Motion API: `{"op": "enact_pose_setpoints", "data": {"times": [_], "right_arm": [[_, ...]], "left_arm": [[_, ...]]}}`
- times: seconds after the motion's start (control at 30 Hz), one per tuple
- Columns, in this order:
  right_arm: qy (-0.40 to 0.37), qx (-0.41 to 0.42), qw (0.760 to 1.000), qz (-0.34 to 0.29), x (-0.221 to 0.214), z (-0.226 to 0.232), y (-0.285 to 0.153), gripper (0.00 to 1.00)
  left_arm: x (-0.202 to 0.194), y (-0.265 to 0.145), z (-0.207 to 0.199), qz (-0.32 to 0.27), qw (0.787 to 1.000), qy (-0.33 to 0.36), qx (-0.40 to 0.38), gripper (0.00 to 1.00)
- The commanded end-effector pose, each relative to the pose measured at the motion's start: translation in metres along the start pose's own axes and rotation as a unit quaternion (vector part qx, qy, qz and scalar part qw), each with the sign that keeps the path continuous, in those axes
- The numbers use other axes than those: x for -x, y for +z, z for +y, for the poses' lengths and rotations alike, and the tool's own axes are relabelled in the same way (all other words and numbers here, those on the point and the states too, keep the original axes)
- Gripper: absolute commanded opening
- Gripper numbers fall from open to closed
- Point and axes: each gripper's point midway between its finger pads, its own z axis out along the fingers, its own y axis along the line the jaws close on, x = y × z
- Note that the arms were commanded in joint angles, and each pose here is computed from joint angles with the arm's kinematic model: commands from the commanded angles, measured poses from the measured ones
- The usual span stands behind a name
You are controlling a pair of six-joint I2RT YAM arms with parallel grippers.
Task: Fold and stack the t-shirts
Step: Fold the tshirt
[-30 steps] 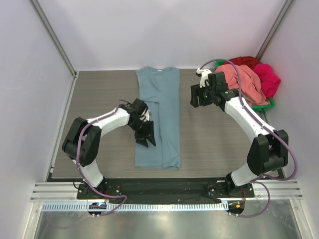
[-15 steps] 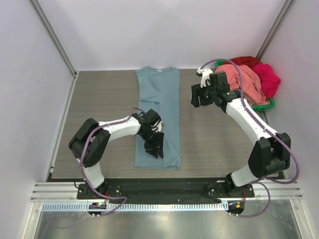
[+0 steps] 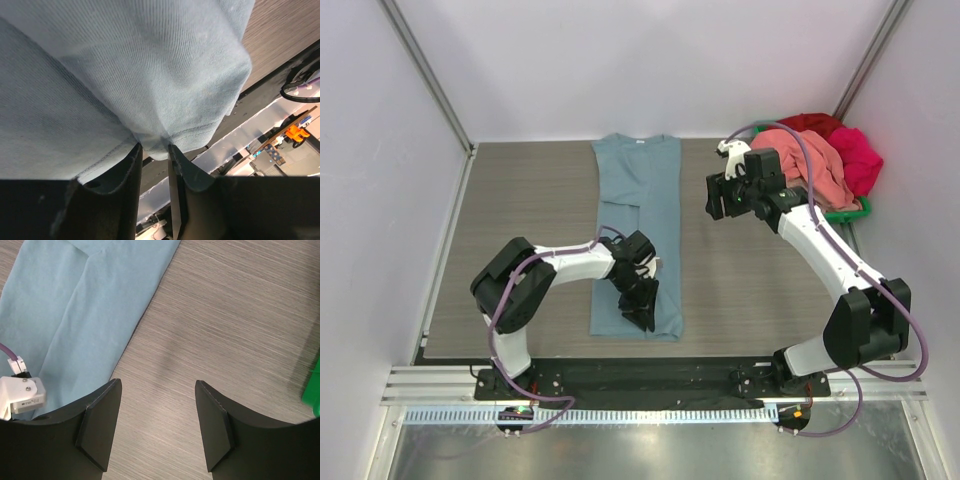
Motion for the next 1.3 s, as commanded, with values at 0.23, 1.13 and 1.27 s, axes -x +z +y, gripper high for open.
{"op": "enact_pose_setpoints", "data": {"times": [0.23, 1.13, 1.27], "right_arm": [[-0.010, -0.006, 0.999, -0.035, 0.011, -0.002, -0.011, 0.66], [0.208, 0.094, 0.971, 0.073, -0.082, 0.059, -0.031, 0.66], [0.301, 0.157, 0.926, 0.163, -0.135, 0.097, -0.041, 0.65]], "left_arm": [[0.000, -0.001, -0.013, 0.000, 0.999, 0.008, -0.032, 0.11], [0.002, -0.108, 0.087, -0.154, 0.975, -0.155, 0.047, 0.44], [-0.006, -0.115, 0.120, -0.176, 0.954, -0.238, 0.039, 0.43]]}}
